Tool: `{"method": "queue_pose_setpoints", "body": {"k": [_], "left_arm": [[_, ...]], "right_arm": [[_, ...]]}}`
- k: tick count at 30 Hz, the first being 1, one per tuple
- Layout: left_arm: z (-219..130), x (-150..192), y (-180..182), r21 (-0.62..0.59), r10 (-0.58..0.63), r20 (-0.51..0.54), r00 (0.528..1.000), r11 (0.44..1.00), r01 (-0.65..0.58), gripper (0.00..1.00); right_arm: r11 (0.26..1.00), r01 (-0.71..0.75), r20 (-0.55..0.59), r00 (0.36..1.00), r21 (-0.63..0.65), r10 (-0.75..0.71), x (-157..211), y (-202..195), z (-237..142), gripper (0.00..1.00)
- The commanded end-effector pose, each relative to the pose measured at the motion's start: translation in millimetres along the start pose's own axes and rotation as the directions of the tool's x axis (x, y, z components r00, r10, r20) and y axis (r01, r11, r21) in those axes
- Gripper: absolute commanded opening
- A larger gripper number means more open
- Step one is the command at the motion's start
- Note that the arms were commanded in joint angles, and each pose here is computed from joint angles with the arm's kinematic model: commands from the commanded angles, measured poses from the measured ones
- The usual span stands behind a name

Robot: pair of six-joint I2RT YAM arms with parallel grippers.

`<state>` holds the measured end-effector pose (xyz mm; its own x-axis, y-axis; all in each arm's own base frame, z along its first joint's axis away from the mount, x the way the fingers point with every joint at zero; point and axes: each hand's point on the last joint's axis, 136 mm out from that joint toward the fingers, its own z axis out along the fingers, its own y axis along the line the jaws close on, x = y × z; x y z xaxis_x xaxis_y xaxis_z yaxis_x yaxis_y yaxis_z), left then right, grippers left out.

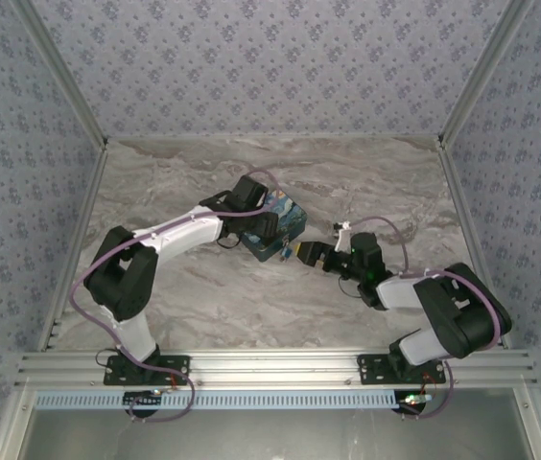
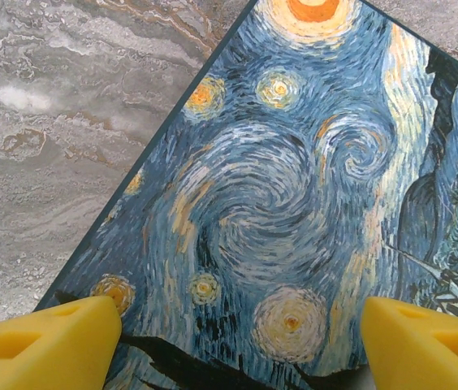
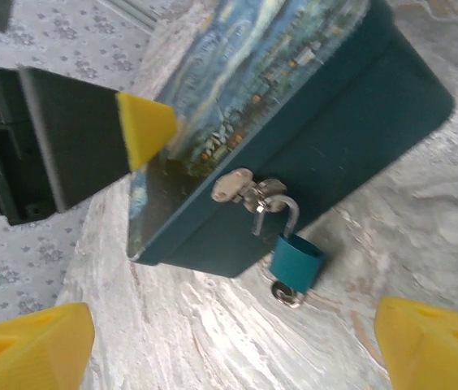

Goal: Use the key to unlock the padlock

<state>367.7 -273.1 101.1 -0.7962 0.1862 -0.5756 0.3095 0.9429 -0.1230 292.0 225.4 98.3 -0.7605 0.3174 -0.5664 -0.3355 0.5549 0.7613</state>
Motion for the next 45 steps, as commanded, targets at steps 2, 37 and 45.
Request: {"method": "queue_pose_setpoints", "body": {"k": [2, 37, 45], "left_arm": [[9.4, 45.8, 16.9, -0.050, -0.018, -0.152, 0.988, 0.999, 0.011, 0.79], [9.9, 47.4, 16.4, -0.056, -0.027, -0.153, 0.988, 0.998, 0.018, 0.79], [10.0, 49.2, 17.2, -0.058, -0.027, -0.157, 0.987, 0.998, 0.018, 0.79]], "right_arm": [[0.997, 0.051, 0.004, 0.999, -0.061, -0.051, -13.5, 10.1, 9.1, 0.97], [0.988, -0.031, -0.133, 0.991, -0.154, 0.010, 12.7, -6.4, 75.8, 0.58], [0.988, -0.033, -0.129, 0.992, -0.149, 0.014, 14.6, -8.0, 71.7, 0.47]]}}
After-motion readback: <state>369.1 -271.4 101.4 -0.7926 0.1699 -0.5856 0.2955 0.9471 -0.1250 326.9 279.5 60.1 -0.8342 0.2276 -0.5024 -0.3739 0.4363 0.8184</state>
